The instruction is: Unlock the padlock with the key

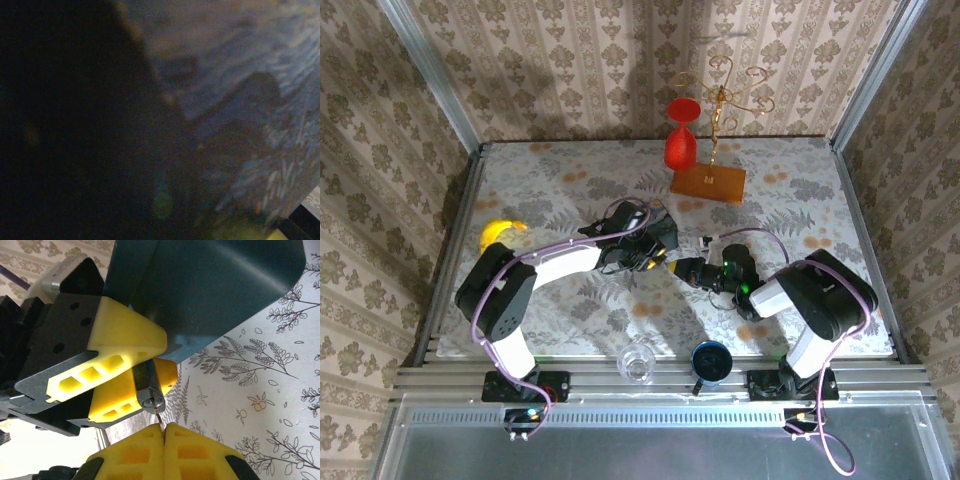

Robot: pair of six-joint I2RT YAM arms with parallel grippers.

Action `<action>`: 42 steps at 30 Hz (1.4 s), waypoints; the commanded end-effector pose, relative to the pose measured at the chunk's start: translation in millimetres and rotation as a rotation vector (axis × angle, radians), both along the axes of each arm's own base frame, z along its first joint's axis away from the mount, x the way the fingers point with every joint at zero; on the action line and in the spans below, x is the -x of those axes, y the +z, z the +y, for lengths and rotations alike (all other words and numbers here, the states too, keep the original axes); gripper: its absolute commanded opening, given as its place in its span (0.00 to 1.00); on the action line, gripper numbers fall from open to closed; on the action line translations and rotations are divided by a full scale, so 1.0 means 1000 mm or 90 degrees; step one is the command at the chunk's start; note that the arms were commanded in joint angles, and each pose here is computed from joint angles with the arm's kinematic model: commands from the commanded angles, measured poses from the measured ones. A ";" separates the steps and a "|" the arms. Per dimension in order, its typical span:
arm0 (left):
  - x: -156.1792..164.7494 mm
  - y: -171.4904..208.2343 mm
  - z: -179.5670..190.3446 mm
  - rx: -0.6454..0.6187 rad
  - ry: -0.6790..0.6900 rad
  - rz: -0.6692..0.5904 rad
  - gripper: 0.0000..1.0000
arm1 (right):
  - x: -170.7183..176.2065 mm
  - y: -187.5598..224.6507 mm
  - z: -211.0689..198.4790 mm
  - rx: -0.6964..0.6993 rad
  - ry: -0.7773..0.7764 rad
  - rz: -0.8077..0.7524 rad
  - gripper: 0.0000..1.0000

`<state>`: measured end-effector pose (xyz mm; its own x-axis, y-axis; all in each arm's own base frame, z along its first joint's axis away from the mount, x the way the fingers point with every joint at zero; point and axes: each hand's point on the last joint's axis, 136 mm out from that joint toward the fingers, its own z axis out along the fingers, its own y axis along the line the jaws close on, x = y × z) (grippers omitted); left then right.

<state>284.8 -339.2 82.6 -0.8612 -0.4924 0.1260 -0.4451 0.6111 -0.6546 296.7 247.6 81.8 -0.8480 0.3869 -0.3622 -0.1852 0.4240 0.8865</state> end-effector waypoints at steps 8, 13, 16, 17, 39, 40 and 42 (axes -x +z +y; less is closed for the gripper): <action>0.036 0.021 -0.023 0.071 -0.073 0.073 0.00 | -0.012 0.016 -0.009 0.050 -0.021 -0.034 0.00; 0.025 0.025 -0.014 0.069 -0.051 0.053 0.00 | -0.011 0.014 -0.010 0.050 -0.026 -0.031 0.00; 0.020 0.026 -0.011 0.062 -0.045 0.039 0.00 | -0.012 0.012 -0.010 0.052 -0.026 -0.028 0.00; 0.018 0.025 -0.009 0.061 -0.043 0.037 0.00 | -0.012 0.011 -0.010 0.053 -0.027 -0.025 0.00; 0.010 -0.002 -0.009 0.080 -0.031 -0.003 0.00 | -0.022 0.008 -0.008 0.118 -0.011 -0.034 0.00; 0.011 -0.003 -0.009 0.080 -0.031 -0.004 0.00 | -0.022 0.007 -0.009 0.119 -0.011 -0.035 0.00; 0.012 -0.003 -0.009 0.081 -0.033 0.000 0.00 | -0.022 0.008 -0.008 0.118 -0.010 -0.035 0.00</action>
